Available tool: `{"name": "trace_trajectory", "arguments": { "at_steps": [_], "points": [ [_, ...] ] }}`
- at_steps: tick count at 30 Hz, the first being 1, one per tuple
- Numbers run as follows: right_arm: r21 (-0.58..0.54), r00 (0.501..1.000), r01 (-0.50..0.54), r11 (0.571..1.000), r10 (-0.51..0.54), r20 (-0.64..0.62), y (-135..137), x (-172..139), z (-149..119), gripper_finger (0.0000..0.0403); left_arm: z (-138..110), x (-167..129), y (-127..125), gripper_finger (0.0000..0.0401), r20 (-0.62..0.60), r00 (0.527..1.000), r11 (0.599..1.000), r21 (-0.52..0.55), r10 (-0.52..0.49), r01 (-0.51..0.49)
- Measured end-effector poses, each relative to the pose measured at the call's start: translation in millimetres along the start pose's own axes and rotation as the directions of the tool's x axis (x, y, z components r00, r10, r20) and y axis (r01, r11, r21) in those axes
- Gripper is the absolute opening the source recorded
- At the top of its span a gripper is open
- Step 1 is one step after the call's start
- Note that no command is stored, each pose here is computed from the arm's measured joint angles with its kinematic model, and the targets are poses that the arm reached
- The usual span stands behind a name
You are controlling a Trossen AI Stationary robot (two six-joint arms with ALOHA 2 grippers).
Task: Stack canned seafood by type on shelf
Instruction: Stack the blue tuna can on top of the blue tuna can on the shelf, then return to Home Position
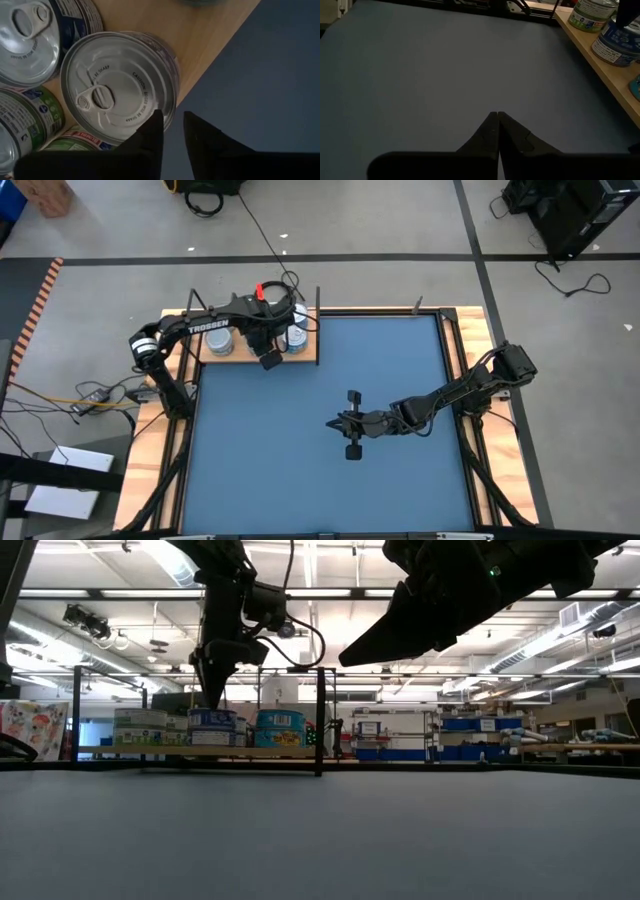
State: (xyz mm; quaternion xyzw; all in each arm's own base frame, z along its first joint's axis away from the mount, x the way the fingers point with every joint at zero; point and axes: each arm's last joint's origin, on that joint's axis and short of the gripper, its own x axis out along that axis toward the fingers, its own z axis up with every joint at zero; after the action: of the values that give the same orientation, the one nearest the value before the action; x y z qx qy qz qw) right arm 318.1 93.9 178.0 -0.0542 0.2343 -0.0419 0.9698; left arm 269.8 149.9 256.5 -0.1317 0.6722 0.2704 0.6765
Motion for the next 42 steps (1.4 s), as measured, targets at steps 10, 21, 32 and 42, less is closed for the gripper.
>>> {"name": "trace_trajectory", "arguments": {
  "at_steps": [10,21,32,42],
  "points": [
    [0.01,1.0,-0.001,1.0,0.001,0.003,0.1,0.1,0.3,0.0017,-5.8,-12.7,-12.3,0.007,0.048,0.998,0.994,0.099,0.032,-0.037],
    [0.011,1.0,-0.003,1.0,0.003,0.003,0.1,0.1,0.3,0.0011,-17.8,-67.0,-52.9,0.0011,0.441,0.896,0.983,0.141,0.047,-0.121],
    [-0.007,0.988,0.009,1.0,-0.008,0.157,-6.8,-5.4,-18.1,0.0004,-9.9,-92.2,-97.2,0.0006,0.719,0.687,0.962,0.249,-0.105,-0.113],
    [-0.023,0.986,0.027,0.999,-0.023,0.164,-14.8,-7.4,-29.7,0.0003,-15.8,-34.1,-120.1,0.0005,0.784,0.538,0.929,0.37,-0.31,-0.004]
  ]
}}
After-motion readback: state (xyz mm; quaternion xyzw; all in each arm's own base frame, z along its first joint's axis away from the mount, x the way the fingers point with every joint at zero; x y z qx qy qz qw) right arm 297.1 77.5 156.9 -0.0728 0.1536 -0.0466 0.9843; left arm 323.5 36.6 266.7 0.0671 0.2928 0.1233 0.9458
